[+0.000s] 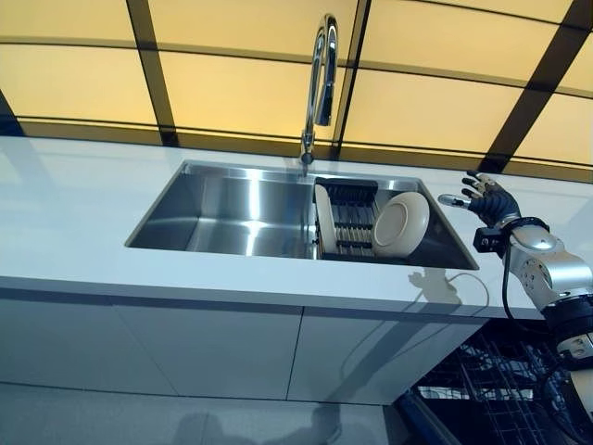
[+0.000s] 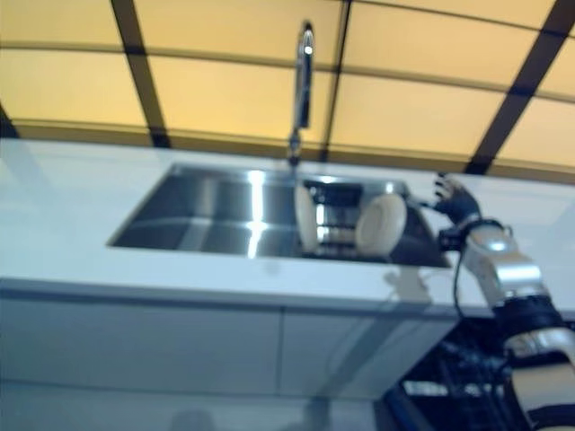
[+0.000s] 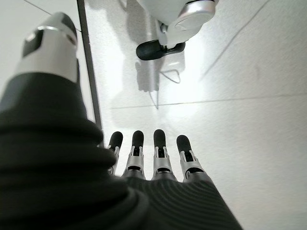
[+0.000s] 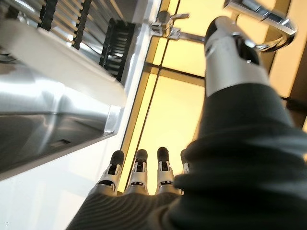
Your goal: Take plates into dishwasher
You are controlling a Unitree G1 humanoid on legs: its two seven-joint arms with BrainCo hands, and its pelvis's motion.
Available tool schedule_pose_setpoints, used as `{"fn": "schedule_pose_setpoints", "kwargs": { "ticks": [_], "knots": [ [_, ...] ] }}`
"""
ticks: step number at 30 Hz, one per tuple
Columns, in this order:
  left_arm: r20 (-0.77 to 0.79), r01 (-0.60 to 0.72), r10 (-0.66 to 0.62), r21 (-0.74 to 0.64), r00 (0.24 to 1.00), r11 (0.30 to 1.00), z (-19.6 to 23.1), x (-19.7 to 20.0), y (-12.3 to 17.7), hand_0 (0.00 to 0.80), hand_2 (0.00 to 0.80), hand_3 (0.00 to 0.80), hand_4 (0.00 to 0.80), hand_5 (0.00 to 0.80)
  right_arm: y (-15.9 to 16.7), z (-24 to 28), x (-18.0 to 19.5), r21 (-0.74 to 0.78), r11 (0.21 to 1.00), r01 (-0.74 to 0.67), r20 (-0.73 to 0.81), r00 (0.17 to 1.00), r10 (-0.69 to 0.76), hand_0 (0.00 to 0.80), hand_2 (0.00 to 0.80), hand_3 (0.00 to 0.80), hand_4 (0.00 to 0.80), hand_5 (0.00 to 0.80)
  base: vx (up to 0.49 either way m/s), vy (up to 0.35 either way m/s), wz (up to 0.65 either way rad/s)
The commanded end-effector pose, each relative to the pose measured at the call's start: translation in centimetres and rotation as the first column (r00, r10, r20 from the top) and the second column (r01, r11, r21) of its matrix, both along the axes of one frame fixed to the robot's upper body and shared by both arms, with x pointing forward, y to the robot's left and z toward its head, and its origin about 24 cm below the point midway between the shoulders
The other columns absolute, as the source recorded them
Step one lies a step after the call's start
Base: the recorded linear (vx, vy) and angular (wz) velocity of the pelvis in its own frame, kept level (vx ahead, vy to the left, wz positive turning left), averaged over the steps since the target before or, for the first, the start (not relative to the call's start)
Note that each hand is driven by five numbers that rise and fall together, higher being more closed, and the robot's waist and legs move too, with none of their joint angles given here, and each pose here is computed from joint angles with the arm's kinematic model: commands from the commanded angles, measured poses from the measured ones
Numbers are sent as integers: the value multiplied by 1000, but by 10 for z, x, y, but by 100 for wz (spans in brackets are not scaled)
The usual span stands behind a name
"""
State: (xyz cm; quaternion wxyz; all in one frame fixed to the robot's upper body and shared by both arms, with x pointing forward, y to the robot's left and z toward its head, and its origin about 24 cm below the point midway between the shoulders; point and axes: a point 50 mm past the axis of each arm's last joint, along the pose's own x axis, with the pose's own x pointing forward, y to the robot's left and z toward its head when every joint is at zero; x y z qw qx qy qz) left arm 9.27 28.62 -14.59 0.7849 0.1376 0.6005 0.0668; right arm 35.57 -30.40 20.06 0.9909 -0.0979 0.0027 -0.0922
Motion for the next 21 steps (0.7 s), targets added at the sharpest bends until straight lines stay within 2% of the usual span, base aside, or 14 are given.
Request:
{"fn": "schedule_pose_setpoints", "kwargs": {
  "ticks": [1, 3, 7, 13, 21],
  "knots": [
    [48, -11, 11, 6, 999, 1000, 2, 13, -2, 0, 0, 0, 0, 0, -3, 42, 2, 22, 1000, 16, 122, 992, -18, 0, 0, 0, 0, 0, 106, -83, 32],
    [35, 77, -76, -14, 996, 997, -3, 10, -15, 0, 0, 0, 0, 0, -7, 38, 2, 55, 998, 10, 103, 995, -16, 0, 0, 0, 0, 0, 132, -86, 15],
    [31, 52, -51, -13, 998, 999, -4, 6, -16, 0, 0, 0, 0, 0, -7, 36, 3, 103, 995, -19, 92, 996, 10, 0, 0, 0, 0, 0, 102, -50, -8],
    [2, 60, -60, -29, 998, 998, -7, -5, -16, 0, 0, 0, 0, 0, -9, 31, 4, 81, 997, -9, 49, 999, 5, 0, 0, 0, 0, 0, 70, -31, -8],
    [-10, 91, -91, -17, 996, 996, -6, -7, -14, 0, 0, 0, 0, 0, -2, 31, 7, 171, 984, -41, 52, 998, 33, 0, 0, 0, 0, 0, 6, -30, 1]
  ]
}}
